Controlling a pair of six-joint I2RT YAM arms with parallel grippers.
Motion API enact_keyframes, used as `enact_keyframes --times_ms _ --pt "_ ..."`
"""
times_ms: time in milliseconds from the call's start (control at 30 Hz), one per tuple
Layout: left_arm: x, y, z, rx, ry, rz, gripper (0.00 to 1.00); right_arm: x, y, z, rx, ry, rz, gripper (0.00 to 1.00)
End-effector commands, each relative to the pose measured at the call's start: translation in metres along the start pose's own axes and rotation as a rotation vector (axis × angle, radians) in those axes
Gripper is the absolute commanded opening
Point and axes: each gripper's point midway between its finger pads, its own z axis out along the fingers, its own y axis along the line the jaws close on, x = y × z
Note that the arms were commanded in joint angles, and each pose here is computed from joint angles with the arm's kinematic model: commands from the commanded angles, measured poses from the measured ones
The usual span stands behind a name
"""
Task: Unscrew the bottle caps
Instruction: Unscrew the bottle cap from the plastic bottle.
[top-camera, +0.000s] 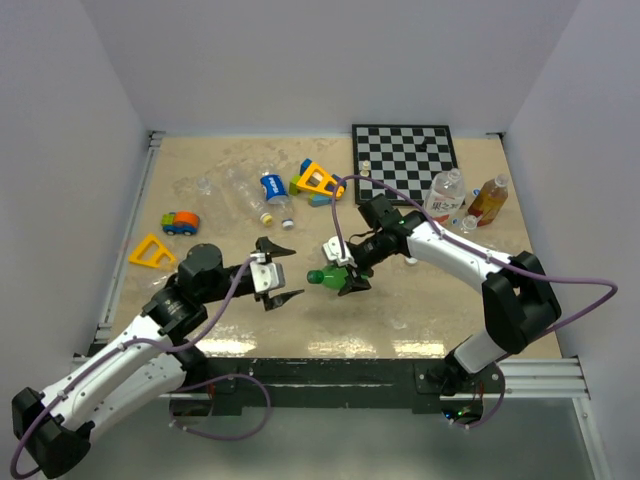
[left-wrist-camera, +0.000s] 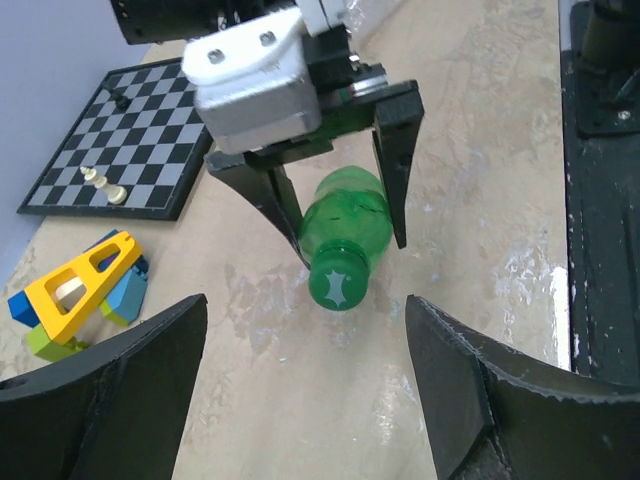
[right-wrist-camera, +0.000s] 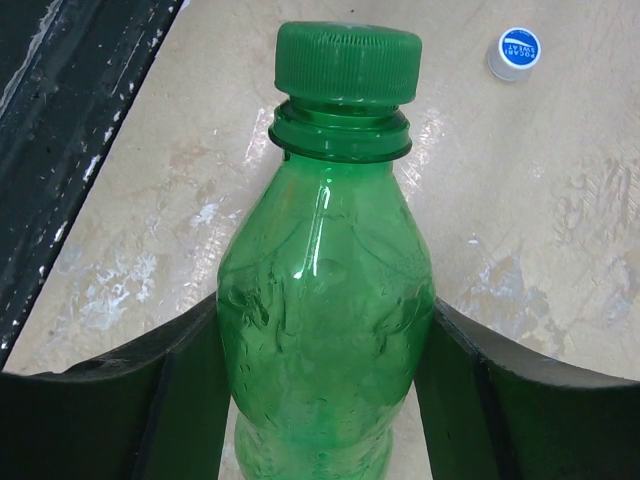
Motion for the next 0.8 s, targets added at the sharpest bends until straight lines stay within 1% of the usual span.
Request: enact_keyframes --times_ms 0,100,333,567,767 --pt "-0.019 -0.002 0.004 0.035 -0.107 0.178 0.84 -0.014 -0.009 -0.011 0.035 -0.01 -0.056 0.0" --pt "-0.014 -0.005 0.006 0.056 -0.11 0.221 0.83 -0.013 -0.009 -0.01 0.031 -0.01 -0.056 0.0" --pt "-0.013 -0.007 0.015 0.096 -0.109 0.263 0.81 -0.012 -0.008 -0.01 0.029 -0.008 -0.055 0.0" --pt "-0.014 -0.008 0.023 0.123 -0.112 0.257 0.77 -0.009 -0.008 -0.007 0.02 -0.008 -0.05 0.0" --pt "-0.009 -0.012 0.031 0.17 -0.108 0.219 0.69 -0.009 -0.008 -0.007 0.019 -0.008 -0.049 0.0"
